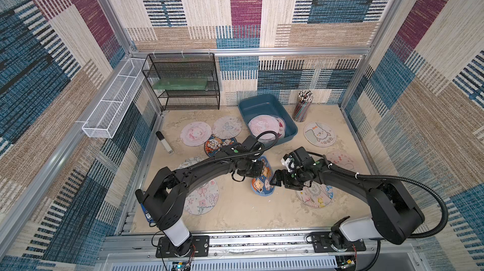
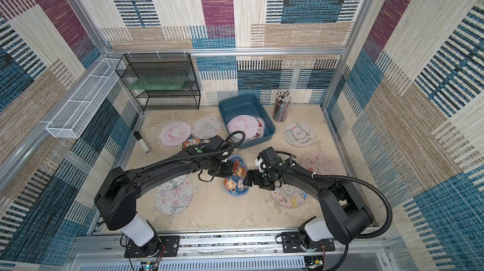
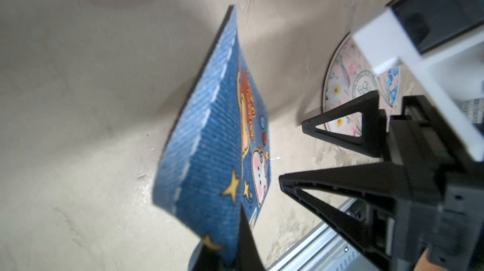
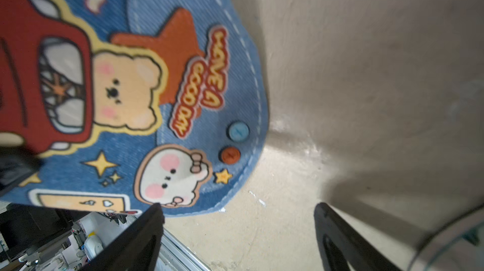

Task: Put the coasters into the storage box
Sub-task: Pick up the coaster from the center of the board, then place the coaster in the storage box.

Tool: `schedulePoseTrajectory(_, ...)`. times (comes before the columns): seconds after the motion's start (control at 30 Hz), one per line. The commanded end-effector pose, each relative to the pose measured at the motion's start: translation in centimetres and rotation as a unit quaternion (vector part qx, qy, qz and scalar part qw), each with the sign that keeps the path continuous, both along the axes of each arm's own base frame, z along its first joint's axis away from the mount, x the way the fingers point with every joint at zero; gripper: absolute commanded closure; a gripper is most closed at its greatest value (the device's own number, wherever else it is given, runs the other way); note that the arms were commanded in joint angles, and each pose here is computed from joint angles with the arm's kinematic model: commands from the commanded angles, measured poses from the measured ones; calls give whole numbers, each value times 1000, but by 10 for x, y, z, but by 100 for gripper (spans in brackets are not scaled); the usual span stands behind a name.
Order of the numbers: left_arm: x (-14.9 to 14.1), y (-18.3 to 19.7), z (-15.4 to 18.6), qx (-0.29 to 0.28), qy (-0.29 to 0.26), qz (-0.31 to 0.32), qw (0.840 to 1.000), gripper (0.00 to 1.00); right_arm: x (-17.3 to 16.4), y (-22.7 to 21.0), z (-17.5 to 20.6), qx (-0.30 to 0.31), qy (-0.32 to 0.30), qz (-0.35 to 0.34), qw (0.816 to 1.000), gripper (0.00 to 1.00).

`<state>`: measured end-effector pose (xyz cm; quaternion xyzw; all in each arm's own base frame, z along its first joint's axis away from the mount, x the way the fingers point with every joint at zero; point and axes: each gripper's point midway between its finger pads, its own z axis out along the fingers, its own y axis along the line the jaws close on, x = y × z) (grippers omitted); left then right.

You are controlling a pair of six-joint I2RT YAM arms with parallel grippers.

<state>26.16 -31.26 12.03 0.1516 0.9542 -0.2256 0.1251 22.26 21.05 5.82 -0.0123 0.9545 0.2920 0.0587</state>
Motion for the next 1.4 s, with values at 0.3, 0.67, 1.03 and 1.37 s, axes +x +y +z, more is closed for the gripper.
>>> schedulePoseTrajectory(0.3, 46, -23, 81, -30, -98, -42, 994, 100, 10, -6, 28, 38, -38, -20, 998, 4)
schedulePoseTrajectory(0.67, 123, -55, 106, -68, -151, -42, 985, 100, 11, -12, 30, 46, -42, -28, 998, 4)
schedulePoseTrajectory(1.03, 190, -89, 114, -104, -187, -39, 976, 100, 9, -20, 31, 46, -40, -41, 997, 4)
schedulePoseTrajectory(1.37, 247, -75, 48, -82, -159, 11, 984, 100, 7, -23, 35, 51, -38, -52, 997, 4)
